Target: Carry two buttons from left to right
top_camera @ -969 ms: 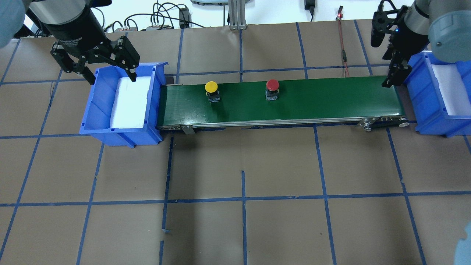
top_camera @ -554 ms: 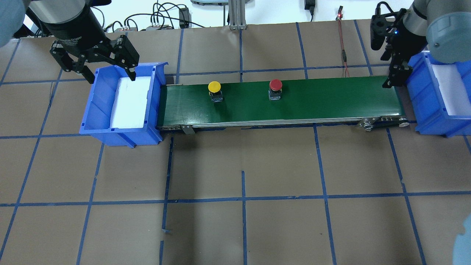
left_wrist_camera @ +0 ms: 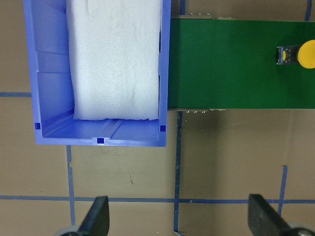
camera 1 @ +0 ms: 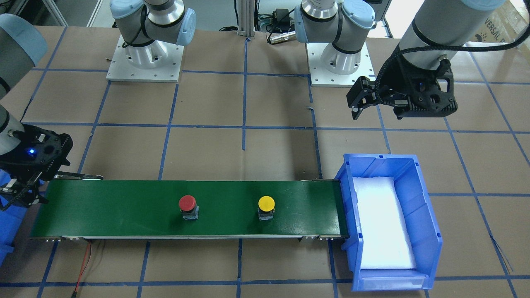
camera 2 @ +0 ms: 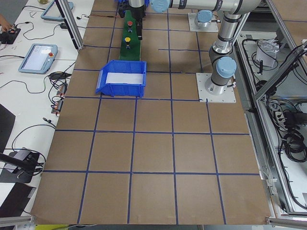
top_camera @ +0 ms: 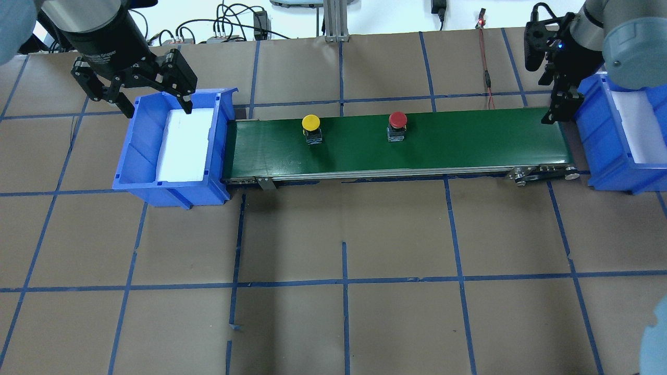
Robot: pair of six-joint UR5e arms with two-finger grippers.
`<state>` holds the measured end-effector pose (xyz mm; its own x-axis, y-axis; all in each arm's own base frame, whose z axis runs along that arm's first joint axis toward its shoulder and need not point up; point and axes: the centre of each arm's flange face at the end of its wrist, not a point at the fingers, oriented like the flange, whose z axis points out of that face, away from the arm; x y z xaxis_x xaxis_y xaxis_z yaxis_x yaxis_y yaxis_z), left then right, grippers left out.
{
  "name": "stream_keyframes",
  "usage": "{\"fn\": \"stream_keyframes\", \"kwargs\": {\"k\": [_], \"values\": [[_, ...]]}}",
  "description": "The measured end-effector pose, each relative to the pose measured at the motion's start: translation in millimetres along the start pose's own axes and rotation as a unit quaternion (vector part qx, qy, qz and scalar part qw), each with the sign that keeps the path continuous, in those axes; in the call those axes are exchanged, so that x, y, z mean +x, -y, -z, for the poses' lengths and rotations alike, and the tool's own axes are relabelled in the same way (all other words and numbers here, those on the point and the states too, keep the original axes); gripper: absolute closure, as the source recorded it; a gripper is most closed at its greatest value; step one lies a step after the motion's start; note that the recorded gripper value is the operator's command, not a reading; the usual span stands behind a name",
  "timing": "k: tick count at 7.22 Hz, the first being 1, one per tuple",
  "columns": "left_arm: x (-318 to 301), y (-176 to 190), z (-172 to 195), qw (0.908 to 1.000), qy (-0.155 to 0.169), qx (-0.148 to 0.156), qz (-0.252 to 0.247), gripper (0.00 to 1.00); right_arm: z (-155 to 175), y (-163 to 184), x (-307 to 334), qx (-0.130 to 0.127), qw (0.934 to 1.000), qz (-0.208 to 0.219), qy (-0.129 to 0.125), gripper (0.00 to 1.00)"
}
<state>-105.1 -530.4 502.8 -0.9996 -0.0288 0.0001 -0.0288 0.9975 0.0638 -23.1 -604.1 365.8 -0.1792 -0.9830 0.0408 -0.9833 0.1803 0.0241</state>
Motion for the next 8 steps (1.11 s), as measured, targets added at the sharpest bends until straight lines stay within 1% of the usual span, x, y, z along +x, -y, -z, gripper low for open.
{"fn": "stream_keyframes", "kwargs": {"k": [2, 4, 8], "values": [[0.2, -0.2, -0.1, 1.0000, 0.000, -0.001, 0.000, 0.00, -5.1, 0.3, 2.9, 0.000, 1.0000, 0.001, 0.000, 0.00], [0.6, -0.2, 0.0, 1.0000, 0.000, -0.001, 0.000, 0.00, -2.1, -1.2, 5.1, -0.001, 1.0000, 0.002, -0.004, 0.00], [0.6, -2.6, -1.8, 1.0000, 0.001, -0.003, -0.001, 0.00, -8.9, -2.3, 8.4, 0.000, 0.9992, 0.041, -0.001, 0.00]]}}
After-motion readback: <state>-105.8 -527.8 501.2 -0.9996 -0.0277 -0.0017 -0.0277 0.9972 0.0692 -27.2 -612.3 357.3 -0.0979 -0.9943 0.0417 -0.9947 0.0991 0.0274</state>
